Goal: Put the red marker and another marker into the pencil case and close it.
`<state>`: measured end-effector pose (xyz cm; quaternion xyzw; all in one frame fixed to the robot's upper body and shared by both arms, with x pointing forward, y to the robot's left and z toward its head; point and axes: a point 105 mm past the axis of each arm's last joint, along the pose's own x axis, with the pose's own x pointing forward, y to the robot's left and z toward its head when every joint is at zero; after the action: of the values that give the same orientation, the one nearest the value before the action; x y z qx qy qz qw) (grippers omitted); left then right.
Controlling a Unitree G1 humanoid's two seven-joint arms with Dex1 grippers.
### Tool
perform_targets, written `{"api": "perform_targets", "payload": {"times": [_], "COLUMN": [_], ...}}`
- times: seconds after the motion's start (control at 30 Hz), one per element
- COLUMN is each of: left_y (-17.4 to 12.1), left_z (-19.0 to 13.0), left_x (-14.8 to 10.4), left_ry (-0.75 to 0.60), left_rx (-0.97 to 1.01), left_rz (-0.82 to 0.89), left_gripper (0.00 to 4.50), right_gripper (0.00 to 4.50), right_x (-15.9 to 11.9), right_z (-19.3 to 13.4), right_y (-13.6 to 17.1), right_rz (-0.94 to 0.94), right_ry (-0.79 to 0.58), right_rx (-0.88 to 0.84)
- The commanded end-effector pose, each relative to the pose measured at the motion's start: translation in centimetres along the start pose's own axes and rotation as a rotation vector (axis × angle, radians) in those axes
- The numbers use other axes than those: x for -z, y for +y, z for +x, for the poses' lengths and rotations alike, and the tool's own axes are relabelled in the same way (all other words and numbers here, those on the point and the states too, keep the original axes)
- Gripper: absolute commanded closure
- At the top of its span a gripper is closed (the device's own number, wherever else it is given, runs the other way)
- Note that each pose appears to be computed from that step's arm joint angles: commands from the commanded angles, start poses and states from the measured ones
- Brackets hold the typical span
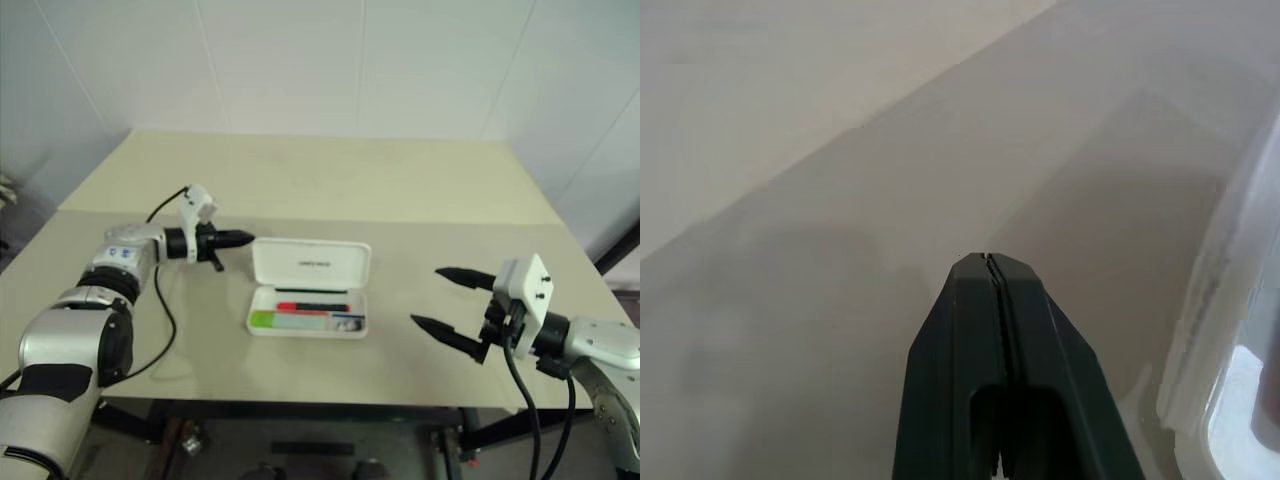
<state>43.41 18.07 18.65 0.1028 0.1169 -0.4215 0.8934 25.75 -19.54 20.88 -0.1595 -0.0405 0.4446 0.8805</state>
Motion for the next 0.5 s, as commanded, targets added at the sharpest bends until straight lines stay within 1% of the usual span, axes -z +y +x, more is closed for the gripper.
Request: {"api": "perform_targets", "payload": {"times": [0.03,0.13,0.3,0.4,0.5], "left_y": [-0.8,-2.0,-3.6,-4.6,-5.1], "left_z": [0.5,0.7,0.2,-0.6,-1.1], "left_x": [-1.7,-2.3,-3.3,-3.2,-2.9], "left_ry": [-0.020,-0.042,-0.057,0.007,0.073], "left_rx": [0.066,0.161,0.322,0.448,0.512], "left_rz": [0.035,0.036,0.045,0.079,0.108], "left_gripper": [4.47,4.47,4.47,4.47,4.47], "right_gripper": [0.00,0.00,0.00,0.00,0.00], "right_x": [-1.3,-1.3,-1.3,-1.4,-1.4], "right_z": [-0.6,-0.7,-0.8,-0.7,-0.7], "right_y": [-0.3,-0.3,-0.3,-0.3,-0.3], "right_rz": [-0.063,-0.062,-0.061,-0.061,-0.063], "right_ry": [-0.015,-0.012,-0.011,-0.015,-0.018], "right_rx": [0.031,0.036,0.036,0.030,0.024]}}
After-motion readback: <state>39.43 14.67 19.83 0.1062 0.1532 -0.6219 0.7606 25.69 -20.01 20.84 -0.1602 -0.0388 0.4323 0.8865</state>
